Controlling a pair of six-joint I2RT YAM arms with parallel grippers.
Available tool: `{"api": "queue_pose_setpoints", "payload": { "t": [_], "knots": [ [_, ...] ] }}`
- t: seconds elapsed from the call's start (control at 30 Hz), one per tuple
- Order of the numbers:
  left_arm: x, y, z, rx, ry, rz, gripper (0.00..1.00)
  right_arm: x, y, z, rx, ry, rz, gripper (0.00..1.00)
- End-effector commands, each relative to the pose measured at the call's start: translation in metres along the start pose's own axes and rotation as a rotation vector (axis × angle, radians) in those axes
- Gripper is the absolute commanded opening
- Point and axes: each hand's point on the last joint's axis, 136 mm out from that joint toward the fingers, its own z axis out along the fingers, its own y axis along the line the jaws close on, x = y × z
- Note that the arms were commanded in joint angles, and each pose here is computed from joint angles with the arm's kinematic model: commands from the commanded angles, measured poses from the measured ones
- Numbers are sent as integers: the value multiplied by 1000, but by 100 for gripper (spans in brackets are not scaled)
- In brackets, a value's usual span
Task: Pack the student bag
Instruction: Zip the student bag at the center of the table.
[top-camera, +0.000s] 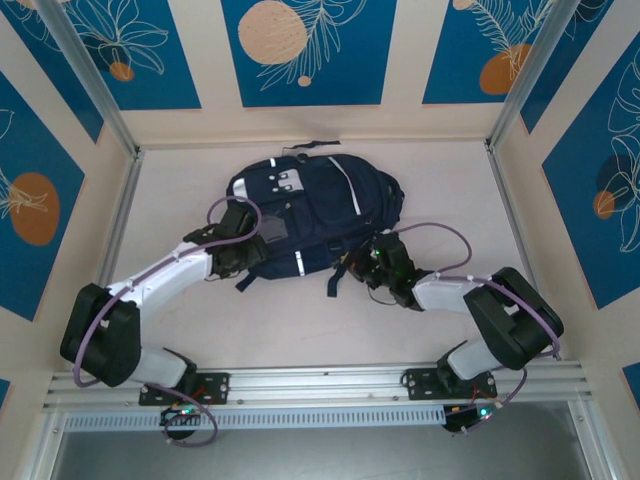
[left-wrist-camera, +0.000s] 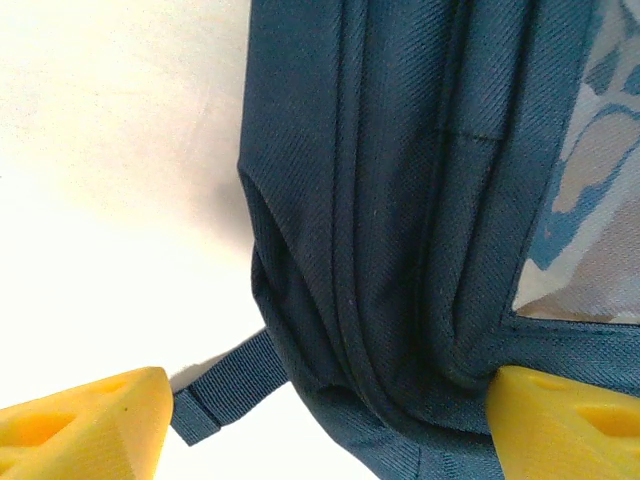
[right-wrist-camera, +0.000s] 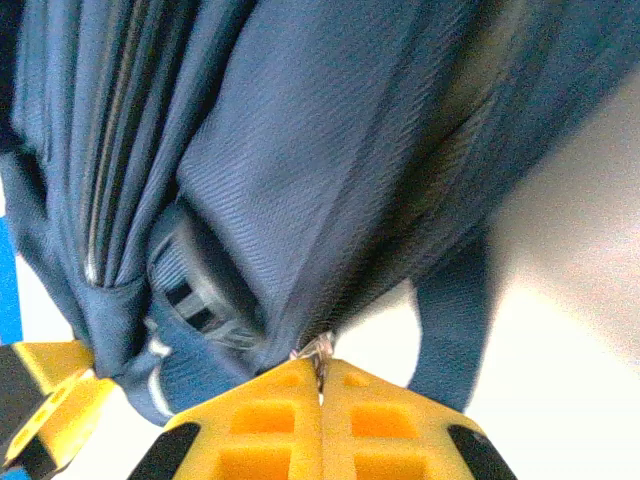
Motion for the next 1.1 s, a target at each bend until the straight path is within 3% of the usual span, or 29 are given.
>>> {"api": "queue_pose_setpoints", "payload": {
  "t": [0.0,0.23,0.33,0.43,0.63,0.83,1.07],
  "knots": [
    [-25,36,5,-157,-88,-49,81,-5,-32,-9,111,15,-54,0],
    [-31,35,6,-143,-81,-48,81,-11,-30,-18,124,49,-158,0],
    [-31,26,5,-97,-69,-36,80,6,0,-14,26,145,-285,23],
    [-28,19,6,-62,-49,-35,79,24,17,-11,17,164,-482,38],
    [-25,20,8,-56,-39,-35,79,46,27,3,5,159,-653,42],
    [-23,17,9,-42,-32,-34,78,55,27,15,-40,-8,-909,41],
    [-22,17,10,-41,-29,-33,78,48,21,30,16,-62,-914,38]
  ]
}}
